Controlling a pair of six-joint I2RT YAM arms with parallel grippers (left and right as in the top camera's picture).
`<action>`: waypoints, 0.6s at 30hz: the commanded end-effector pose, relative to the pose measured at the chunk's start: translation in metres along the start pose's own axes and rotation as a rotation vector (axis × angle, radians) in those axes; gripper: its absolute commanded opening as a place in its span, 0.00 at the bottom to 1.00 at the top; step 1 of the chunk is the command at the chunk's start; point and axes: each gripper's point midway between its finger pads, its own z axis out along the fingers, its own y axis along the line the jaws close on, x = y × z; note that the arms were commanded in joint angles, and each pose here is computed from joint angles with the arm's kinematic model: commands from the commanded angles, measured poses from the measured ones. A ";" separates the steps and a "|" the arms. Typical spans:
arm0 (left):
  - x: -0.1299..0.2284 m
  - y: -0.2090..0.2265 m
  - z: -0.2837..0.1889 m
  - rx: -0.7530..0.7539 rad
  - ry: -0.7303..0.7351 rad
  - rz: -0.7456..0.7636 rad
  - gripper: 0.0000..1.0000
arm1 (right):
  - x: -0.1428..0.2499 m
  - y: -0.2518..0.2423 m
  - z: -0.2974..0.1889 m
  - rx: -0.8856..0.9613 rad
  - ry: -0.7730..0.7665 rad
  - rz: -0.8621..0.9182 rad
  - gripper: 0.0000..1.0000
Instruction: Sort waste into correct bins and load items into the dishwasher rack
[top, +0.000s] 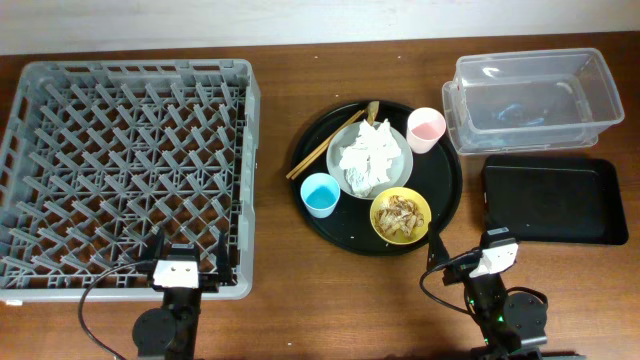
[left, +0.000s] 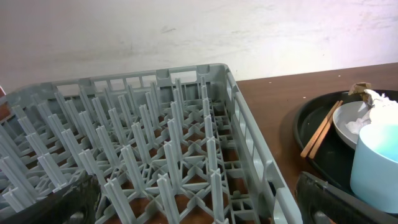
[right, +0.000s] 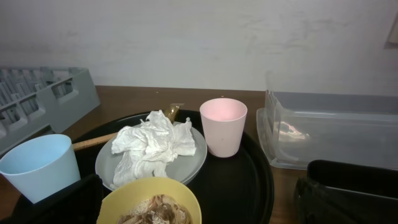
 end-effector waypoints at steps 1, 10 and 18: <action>0.001 0.001 0.000 -0.006 -0.003 0.012 0.99 | 0.003 0.001 0.000 -0.001 0.005 -0.007 0.98; 0.001 0.001 0.000 -0.006 -0.003 0.012 0.99 | 0.003 0.000 0.000 -0.001 0.005 -0.007 0.98; 0.001 0.001 0.000 -0.002 -0.004 0.012 0.99 | -0.002 0.001 0.000 -0.002 -0.012 -0.008 0.98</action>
